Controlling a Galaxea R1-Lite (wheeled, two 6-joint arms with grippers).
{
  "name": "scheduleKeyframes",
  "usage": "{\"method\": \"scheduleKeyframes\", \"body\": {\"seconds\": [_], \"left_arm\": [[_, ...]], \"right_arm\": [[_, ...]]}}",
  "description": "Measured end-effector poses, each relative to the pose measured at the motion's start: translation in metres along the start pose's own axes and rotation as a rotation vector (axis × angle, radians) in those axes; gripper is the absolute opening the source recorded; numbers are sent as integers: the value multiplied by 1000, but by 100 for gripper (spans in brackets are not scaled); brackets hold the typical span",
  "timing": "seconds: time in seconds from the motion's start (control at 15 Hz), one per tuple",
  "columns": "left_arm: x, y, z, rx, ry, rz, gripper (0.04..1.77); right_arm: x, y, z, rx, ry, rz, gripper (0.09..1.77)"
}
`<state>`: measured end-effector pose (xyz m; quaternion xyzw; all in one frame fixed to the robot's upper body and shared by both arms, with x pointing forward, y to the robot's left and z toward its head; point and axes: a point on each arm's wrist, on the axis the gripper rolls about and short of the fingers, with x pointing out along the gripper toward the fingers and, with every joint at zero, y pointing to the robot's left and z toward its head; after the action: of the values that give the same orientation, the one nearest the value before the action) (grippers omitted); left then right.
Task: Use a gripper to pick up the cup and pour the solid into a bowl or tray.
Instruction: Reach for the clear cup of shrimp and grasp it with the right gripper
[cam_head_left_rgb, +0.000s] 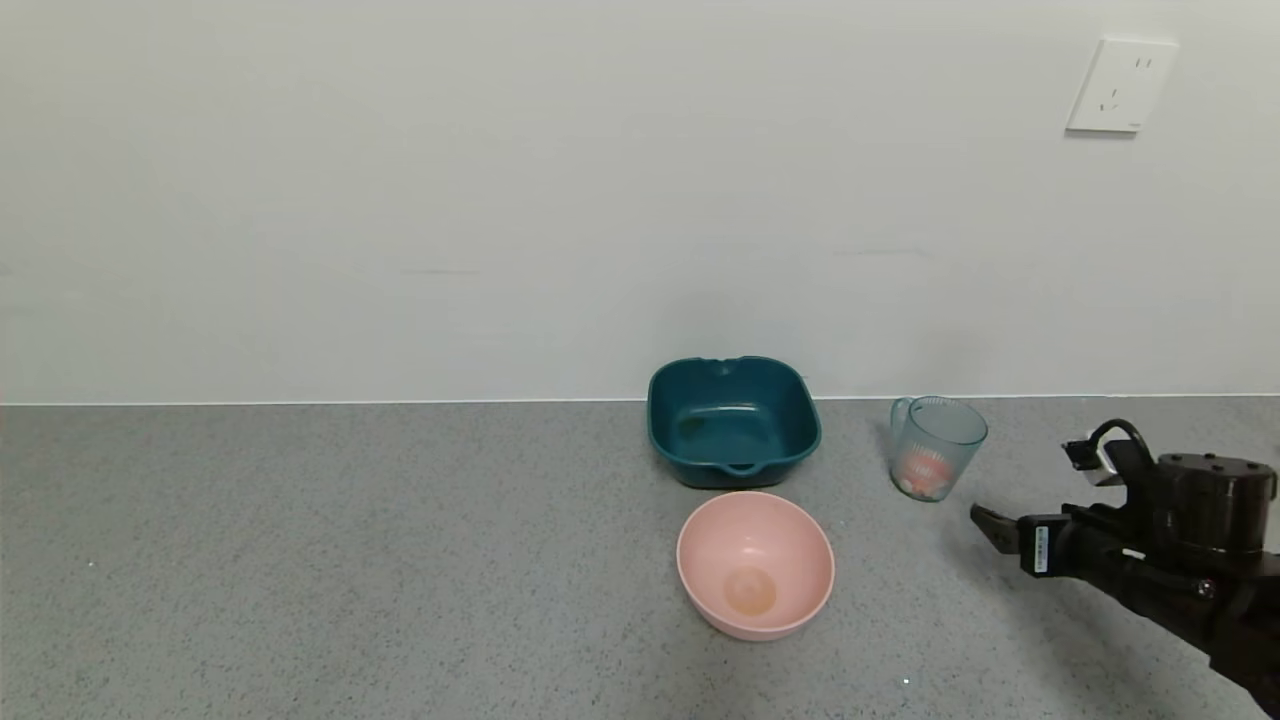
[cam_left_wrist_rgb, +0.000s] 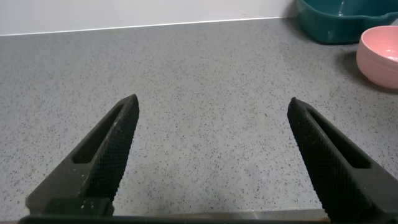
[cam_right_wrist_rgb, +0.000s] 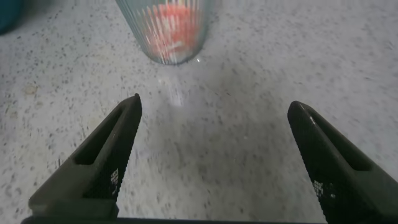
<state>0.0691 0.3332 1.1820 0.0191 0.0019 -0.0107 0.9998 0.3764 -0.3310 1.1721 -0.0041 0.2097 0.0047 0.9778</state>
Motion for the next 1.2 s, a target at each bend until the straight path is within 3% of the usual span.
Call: {"method": "scheduleKeyframes", "body": {"seconds": [0.47,0.8,1.2], "left_arm": [[0,0,0,0,0,1,172],[0,0,0,0,0,0,172],[0,0,0,0,0,1,172]], "right_arm": [[49,13,-20,-38,-86,39,171],[74,11,-24,-28,-158,29,171],[88,18,-21,-32,-188,57,171]]}}
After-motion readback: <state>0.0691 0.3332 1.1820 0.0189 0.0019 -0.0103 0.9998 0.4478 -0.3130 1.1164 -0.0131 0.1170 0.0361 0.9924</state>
